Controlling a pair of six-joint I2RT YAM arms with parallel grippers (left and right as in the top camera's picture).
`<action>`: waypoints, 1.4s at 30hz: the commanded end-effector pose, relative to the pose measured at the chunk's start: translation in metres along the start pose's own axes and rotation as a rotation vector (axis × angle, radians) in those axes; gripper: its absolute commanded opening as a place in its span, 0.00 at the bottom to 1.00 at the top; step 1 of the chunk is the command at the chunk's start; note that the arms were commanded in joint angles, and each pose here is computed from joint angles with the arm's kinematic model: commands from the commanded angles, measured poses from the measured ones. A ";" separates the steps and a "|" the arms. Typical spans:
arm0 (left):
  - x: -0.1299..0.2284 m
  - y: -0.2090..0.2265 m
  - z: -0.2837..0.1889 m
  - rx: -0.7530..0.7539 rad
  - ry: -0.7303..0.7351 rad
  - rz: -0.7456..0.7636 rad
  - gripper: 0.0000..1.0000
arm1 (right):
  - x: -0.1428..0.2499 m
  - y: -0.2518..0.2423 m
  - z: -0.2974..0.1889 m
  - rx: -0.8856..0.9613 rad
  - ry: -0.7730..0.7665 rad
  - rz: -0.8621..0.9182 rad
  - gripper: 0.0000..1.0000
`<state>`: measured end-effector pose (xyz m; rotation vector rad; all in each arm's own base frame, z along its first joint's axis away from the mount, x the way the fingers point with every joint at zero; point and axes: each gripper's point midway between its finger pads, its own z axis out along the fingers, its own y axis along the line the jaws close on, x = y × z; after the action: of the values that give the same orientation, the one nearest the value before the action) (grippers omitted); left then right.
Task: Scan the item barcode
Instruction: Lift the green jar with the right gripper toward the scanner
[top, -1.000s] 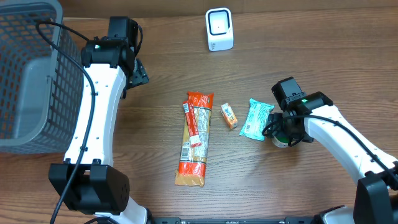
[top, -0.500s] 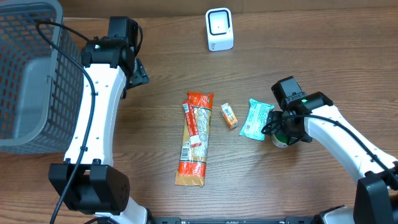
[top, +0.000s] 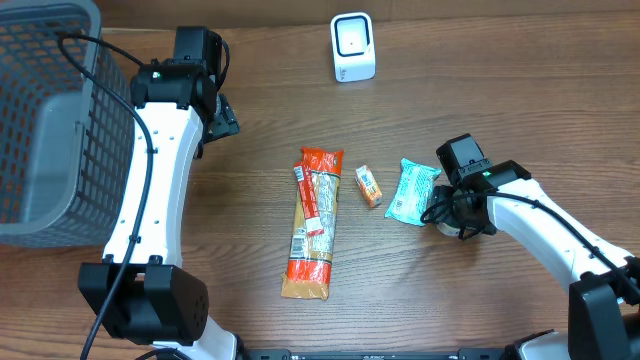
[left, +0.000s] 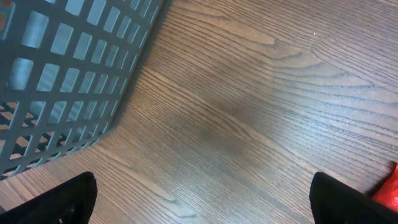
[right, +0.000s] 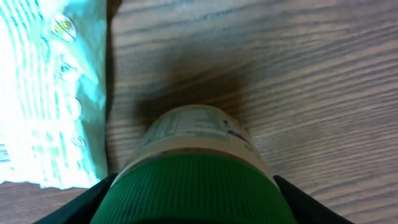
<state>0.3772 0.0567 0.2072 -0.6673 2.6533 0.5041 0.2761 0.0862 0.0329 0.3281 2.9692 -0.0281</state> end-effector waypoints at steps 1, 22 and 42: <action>-0.003 -0.002 -0.006 0.013 -0.018 -0.006 1.00 | -0.005 -0.004 -0.002 0.018 -0.032 0.006 0.70; -0.003 -0.002 -0.006 0.013 -0.018 -0.006 1.00 | -0.011 -0.007 -0.002 0.039 -0.061 0.009 0.74; -0.003 -0.002 -0.006 0.013 -0.018 -0.006 1.00 | -0.010 -0.004 0.009 0.013 -0.081 0.011 0.68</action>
<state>0.3772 0.0567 0.2072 -0.6673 2.6533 0.5041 0.2872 0.0813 0.0256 0.3293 2.8959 -0.0557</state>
